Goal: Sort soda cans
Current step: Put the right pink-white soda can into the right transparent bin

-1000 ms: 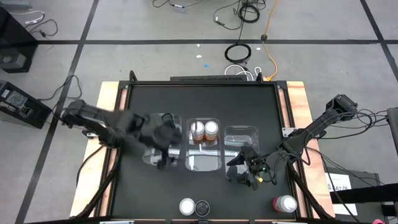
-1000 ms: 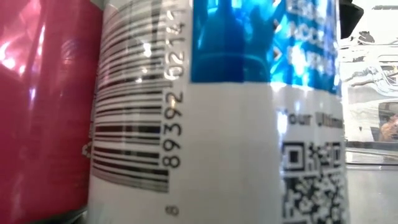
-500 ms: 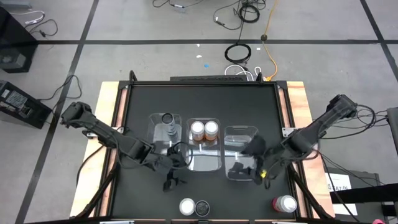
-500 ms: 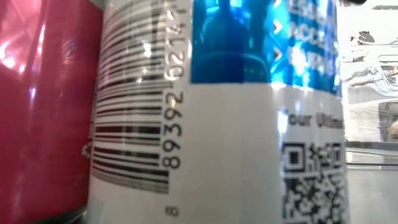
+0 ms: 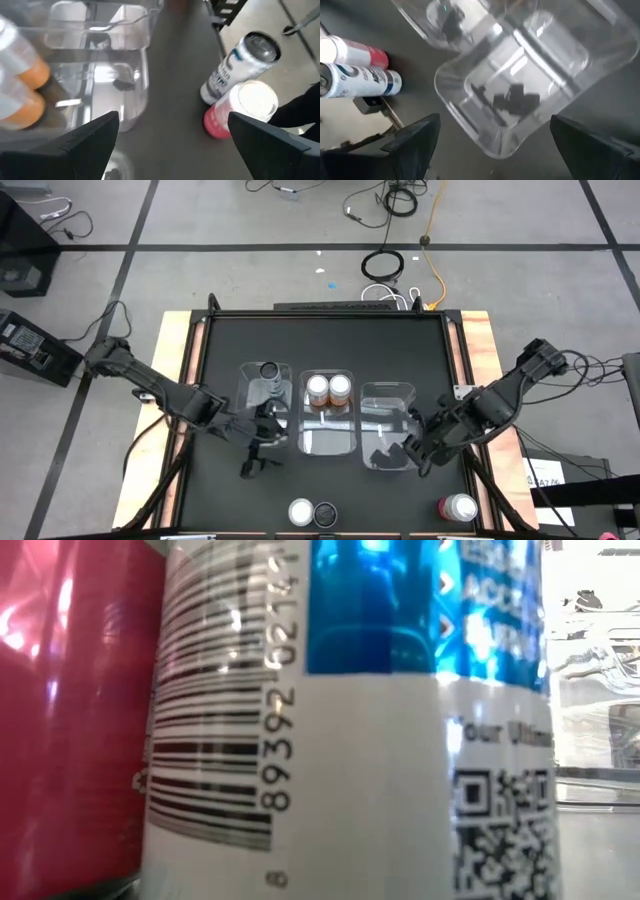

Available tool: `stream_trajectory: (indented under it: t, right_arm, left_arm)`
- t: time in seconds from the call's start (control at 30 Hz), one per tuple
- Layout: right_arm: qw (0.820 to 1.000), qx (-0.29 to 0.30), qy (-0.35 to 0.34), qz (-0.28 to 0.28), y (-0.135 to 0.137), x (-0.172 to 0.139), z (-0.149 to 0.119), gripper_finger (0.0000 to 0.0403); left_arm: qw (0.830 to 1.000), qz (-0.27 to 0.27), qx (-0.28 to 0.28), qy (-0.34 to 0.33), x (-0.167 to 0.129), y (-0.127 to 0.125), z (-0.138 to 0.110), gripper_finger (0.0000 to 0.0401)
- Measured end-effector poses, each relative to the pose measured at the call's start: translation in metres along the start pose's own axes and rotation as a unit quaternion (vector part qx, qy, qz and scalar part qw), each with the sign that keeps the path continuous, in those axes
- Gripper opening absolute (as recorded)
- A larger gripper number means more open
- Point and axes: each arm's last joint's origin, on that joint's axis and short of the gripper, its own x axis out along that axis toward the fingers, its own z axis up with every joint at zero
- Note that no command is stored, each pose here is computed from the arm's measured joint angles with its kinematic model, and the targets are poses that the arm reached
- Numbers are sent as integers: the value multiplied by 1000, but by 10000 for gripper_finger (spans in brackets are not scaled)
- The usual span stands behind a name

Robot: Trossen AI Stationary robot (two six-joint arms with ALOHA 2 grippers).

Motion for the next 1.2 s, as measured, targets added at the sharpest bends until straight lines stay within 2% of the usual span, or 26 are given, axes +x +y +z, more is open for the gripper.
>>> stream_trajectory:
  t: [0.1, 0.27, 0.5, 0.73, 0.93, 1.2]
  right_arm:
    - [999, 20, 34, -9, 7, 8, -5, 370]
    - [995, 48, 77, -30, 14, 15, -20, 370]
    - [987, 122, 93, -47, 14, 9, -47, 370]
    - [977, 153, 125, -84, 8, -2, -78, 370]
    - [982, 112, 132, -76, 8, -4, -92, 370]
    - [987, -4, 134, -90, 20, 12, -112, 370]
  left_arm:
    - [1000, 6, 1, -7, -13, 4, -5, 384]
    - [999, -8, 2, -49, -28, 14, -27, 384]
    - [994, -27, -6, -107, -38, 27, -58, 384]
    - [993, 13, -10, -116, -32, 34, -72, 384]
    - [992, 37, -12, -122, -31, 35, -73, 384]
    - [991, 43, -13, -124, -31, 36, -73, 384]
